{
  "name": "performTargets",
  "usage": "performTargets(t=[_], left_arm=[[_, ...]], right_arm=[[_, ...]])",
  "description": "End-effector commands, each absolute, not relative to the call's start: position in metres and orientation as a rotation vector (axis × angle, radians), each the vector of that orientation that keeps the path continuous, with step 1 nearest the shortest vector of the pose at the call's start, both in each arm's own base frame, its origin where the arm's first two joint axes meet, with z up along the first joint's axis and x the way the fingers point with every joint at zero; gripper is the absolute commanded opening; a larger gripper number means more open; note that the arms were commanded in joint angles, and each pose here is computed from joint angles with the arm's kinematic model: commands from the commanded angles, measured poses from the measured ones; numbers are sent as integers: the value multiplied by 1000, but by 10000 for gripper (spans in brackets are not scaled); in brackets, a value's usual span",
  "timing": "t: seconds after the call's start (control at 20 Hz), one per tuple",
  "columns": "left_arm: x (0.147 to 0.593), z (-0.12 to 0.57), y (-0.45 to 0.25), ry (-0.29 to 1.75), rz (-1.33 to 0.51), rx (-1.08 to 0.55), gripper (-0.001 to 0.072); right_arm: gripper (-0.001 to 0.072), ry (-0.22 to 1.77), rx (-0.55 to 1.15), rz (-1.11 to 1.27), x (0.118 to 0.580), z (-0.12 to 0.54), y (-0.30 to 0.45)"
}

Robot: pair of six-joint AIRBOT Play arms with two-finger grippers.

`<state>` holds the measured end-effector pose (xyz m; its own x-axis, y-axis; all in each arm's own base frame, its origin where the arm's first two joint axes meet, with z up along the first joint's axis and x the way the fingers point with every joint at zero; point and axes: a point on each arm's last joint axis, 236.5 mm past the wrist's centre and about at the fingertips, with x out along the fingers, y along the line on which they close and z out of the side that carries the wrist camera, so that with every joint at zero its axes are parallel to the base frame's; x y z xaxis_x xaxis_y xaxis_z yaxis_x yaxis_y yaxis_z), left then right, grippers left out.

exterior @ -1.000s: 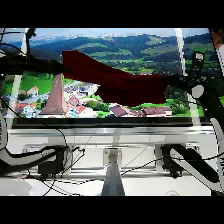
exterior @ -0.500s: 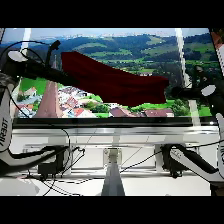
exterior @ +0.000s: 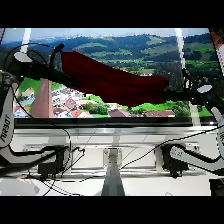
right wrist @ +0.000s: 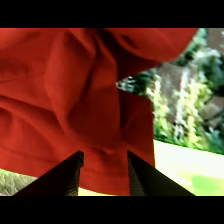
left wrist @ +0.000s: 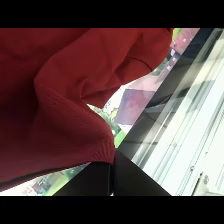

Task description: Fold the clothes and pants, and hang the long-sleeved shirts on hangers.

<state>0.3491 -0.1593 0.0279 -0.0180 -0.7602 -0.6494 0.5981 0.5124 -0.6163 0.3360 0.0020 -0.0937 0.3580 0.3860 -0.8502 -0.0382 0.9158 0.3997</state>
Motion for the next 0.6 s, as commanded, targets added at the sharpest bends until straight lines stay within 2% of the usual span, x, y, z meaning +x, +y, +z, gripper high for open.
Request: performTargets(t=[0.0, 0.05, 0.4, 0.5, 0.55], left_arm=[[349, 26, -159, 1167, -1088, -176, 12], [349, 25, -160, 1168, -1089, -177, 12], [349, 26, -160, 1168, -1089, -177, 12], [349, 25, -160, 1168, -1089, -177, 12], [349, 25, -160, 1168, -1089, -177, 12]], right_arm=[[326, 1119, 328, 252, 351, -95, -5], [308, 1108, 327, 241, 354, -94, -7], [304, 1110, 430, 261, 356, -88, 13], [176, 1109, 409, 283, 358, -88, 25], [160, 1106, 396, 290, 359, -88, 29]])
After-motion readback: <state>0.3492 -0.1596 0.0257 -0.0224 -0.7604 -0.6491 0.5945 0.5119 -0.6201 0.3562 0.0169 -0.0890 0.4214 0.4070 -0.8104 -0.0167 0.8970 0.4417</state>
